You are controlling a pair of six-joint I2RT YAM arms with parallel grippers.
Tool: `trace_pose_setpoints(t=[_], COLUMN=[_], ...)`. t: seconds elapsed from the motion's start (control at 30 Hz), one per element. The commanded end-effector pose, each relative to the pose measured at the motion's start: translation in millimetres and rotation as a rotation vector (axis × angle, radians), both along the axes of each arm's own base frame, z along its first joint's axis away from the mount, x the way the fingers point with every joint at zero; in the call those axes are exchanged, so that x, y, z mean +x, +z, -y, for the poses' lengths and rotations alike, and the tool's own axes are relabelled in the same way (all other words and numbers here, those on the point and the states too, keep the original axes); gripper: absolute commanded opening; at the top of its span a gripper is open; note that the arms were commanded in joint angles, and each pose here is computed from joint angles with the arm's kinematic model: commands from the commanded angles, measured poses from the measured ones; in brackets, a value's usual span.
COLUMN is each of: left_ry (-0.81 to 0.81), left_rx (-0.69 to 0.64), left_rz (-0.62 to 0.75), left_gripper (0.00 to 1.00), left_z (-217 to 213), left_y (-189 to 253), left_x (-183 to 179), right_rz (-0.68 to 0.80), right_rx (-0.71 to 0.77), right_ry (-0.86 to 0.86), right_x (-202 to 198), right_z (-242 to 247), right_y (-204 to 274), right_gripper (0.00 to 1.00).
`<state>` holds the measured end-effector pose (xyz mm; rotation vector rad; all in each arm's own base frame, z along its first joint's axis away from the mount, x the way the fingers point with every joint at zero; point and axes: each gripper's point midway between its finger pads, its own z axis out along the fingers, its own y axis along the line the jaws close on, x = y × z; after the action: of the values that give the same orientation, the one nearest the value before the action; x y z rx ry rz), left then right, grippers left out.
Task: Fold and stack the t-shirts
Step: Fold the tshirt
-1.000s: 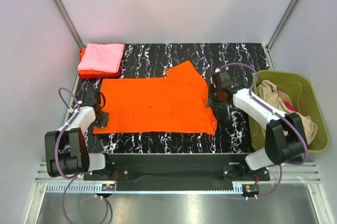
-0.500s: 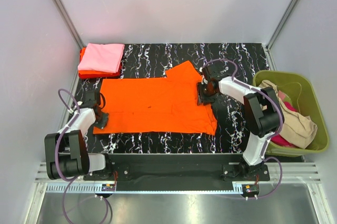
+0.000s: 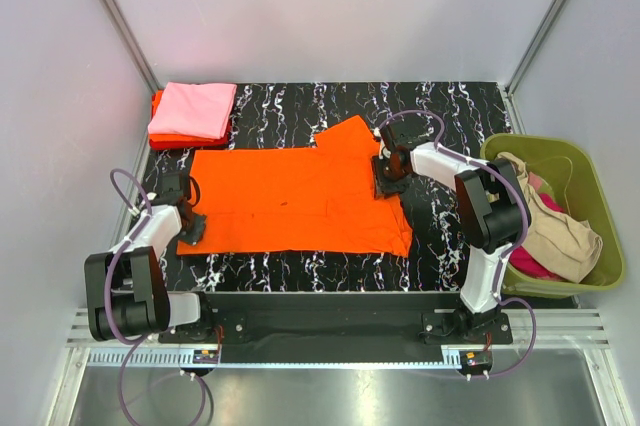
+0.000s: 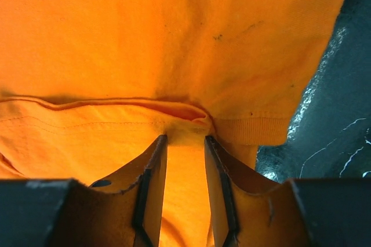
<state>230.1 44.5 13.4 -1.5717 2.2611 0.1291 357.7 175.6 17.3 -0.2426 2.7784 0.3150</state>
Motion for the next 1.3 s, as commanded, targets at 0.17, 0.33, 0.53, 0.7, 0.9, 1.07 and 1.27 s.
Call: trace_pose_setpoints(t=[0.17,0.33,0.53,0.7,0.9,1.07,1.27], left_ry=[0.014,0.011,0.011,0.007,0.006,0.004,0.002], left_rx=[0.04,0.04,0.035,0.035,0.033,0.03,0.028], left_rz=[-0.168,-0.169,-0.173,-0.171,-0.172,-0.172,-0.176], left_gripper=[0.02,0.01,0.01,0.01,0.01,0.01,0.01], left_z=[-9,-9,-9,-8,-8,-8,-7], left_y=[-22,-22,-24,-23,-23,-24,-25], left_x=[-40,-40,-39,-39,-39,-39,-39], right_rz=[0.101,0.098,0.096,0.084,0.117,0.15,0.177], right_rx=[-0.045,-0.072,-0.064,-0.061,-0.065,-0.051,-0.046], right_ry=[0.008,0.013,0.04,0.04,0.033,0.026,0.022], right_x=[22,25,28,28,32,33,32], right_z=[8,11,7,6,8,2,-3], right_y=[23,19,17,12,23,38,49], right_gripper=[0.42,0.42,0.43,0.38,0.06,0.04,0.08])
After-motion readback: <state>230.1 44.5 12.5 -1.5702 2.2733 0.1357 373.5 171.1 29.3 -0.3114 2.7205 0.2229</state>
